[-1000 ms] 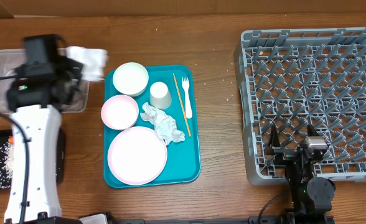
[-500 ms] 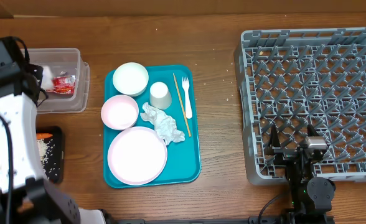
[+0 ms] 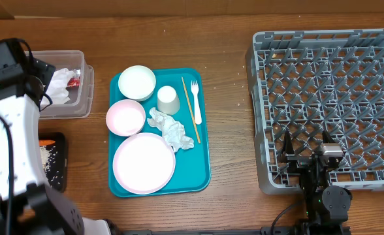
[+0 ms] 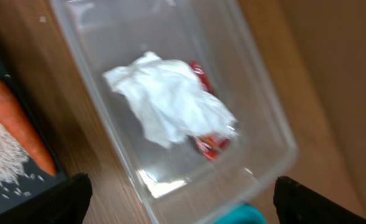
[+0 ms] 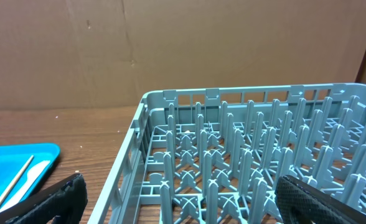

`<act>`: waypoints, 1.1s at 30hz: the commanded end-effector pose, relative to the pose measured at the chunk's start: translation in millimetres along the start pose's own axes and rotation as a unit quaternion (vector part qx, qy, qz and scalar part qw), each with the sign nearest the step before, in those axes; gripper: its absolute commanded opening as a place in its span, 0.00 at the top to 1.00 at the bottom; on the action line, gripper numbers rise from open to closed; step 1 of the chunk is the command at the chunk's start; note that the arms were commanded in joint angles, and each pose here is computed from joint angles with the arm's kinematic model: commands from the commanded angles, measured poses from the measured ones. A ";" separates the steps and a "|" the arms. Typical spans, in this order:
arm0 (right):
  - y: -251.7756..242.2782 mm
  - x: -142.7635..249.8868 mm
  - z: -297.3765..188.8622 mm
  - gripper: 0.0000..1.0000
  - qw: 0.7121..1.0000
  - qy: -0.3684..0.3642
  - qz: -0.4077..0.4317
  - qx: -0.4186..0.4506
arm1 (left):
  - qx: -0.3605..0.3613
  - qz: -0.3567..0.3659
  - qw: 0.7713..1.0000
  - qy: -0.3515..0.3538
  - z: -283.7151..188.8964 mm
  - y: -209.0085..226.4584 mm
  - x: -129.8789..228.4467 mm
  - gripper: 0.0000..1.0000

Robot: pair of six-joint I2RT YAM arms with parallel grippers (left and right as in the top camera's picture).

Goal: Sort waste into correct bins and load items into the dishwasher
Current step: 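Return the left gripper to the remaining tissue on the teal tray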

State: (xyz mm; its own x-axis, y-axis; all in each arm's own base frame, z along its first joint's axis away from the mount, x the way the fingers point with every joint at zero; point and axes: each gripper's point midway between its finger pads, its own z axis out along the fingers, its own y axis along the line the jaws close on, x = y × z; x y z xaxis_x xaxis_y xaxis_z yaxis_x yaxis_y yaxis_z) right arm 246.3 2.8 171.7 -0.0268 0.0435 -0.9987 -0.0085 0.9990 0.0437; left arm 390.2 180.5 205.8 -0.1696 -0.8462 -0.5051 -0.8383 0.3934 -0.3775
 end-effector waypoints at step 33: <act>1.8 2.1 0.3 0.00 1.000 -0.001 -0.002 -0.004 | 0.032 0.385 0.852 0.354 -101.0 -31.0 392.1 0.12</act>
State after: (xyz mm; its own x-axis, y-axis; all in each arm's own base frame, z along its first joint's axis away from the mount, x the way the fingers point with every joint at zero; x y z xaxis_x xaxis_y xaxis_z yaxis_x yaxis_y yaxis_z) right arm 246.3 2.7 171.6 -0.0272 0.0431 -0.9987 -0.0081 0.9990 0.0433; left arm 297.9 -199.2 114.4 -0.9653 -0.2602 -0.0216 -0.2441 0.9288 -0.2787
